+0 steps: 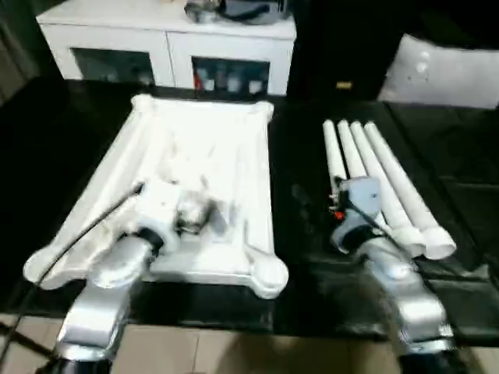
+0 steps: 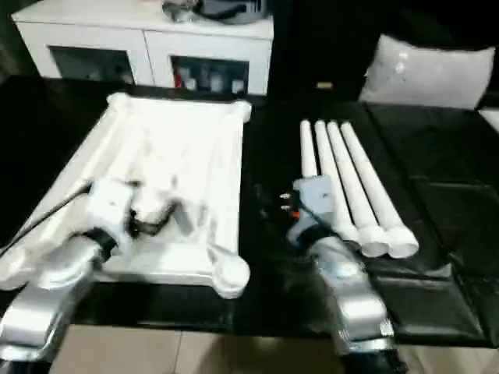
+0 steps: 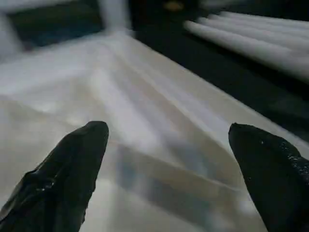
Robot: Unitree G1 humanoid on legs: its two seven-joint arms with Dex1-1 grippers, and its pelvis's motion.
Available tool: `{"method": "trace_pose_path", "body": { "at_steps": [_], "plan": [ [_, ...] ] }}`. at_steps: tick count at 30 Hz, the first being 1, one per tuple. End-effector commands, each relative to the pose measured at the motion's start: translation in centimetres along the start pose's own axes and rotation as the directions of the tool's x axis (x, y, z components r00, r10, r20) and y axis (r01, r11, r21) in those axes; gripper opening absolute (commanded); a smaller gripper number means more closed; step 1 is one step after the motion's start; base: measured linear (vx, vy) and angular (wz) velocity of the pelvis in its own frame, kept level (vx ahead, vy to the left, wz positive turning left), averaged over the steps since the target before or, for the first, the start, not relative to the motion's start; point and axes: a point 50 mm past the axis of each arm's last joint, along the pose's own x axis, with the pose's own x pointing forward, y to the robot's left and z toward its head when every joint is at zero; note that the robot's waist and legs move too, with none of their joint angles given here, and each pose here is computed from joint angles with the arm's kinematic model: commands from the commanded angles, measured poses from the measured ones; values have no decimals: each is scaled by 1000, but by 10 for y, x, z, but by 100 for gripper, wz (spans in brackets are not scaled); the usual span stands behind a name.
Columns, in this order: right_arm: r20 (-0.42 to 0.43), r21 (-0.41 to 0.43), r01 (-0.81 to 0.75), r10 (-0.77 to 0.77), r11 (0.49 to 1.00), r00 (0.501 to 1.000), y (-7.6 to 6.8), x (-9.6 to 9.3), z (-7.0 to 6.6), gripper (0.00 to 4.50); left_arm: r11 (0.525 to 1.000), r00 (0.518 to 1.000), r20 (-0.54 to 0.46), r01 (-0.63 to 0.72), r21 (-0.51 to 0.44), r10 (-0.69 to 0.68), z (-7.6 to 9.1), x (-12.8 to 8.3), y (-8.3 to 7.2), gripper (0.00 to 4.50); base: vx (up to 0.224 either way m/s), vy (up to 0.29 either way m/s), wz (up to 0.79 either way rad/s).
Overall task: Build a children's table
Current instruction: Move to table
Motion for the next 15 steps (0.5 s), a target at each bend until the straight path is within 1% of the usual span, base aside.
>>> {"method": "trace_pose_path", "body": {
  "at_steps": [1,4,5,7,9,10,12,13,15],
  "plan": [
    [-14,10,-47,48,999,999,4,0,1,450,998,998,-28,61,-2,-61,-1,-1,0,444,0,0,0],
    [-43,-11,-111,111,994,993,7,-1,0,450,989,987,-56,149,21,-148,1,-3,0,444,-20,-10,-2],
    [-45,-13,-118,117,993,992,7,-1,0,450,987,986,-59,157,26,-155,1,-3,0,444,-92,-26,0],
    [-66,-30,-214,212,976,975,8,-6,0,450,964,964,-82,258,66,-253,4,-7,3,444,-96,-25,1],
    [-78,-40,-269,266,962,961,9,-10,0,450,945,948,-84,313,93,-306,6,-9,3,444,-64,-28,3],
    [-102,-72,-322,314,944,944,9,-15,-1,450,919,925,-112,375,125,-362,5,-12,1,444,0,0,0],
    [-124,-97,-357,344,929,931,9,-18,-2,450,898,906,-141,417,139,-398,3,-14,0,444,0,0,0],
    [-155,-112,-403,384,909,910,7,-22,-3,450,869,875,-178,475,141,-450,1,-16,-2,444,0,0,0],
    [-185,-118,-445,421,888,888,4,-26,-1,450,835,835,-210,538,119,-508,0,-17,-5,444,0,0,0]
  ]
}}
